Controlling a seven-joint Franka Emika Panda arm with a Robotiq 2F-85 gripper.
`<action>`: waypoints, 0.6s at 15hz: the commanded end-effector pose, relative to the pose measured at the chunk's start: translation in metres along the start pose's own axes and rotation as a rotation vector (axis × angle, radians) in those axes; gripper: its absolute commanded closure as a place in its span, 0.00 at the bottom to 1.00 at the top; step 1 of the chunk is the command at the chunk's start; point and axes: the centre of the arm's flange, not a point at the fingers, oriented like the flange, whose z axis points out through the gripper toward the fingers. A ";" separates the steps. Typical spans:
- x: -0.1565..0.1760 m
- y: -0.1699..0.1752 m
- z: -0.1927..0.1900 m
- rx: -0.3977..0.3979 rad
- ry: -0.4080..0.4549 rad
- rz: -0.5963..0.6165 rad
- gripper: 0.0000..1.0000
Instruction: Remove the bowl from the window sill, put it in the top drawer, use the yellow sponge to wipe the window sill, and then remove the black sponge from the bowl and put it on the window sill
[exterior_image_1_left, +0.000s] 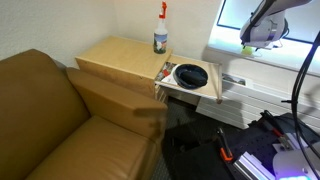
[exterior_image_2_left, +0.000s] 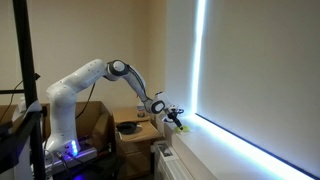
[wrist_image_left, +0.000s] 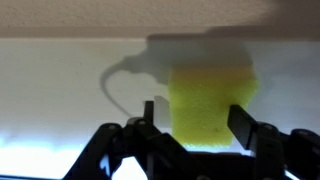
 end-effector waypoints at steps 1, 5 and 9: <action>-0.004 -0.003 0.003 -0.001 -0.024 -0.012 0.54; -0.002 -0.003 0.008 -0.015 -0.036 -0.004 0.81; 0.002 0.002 0.004 -0.021 -0.045 0.006 0.54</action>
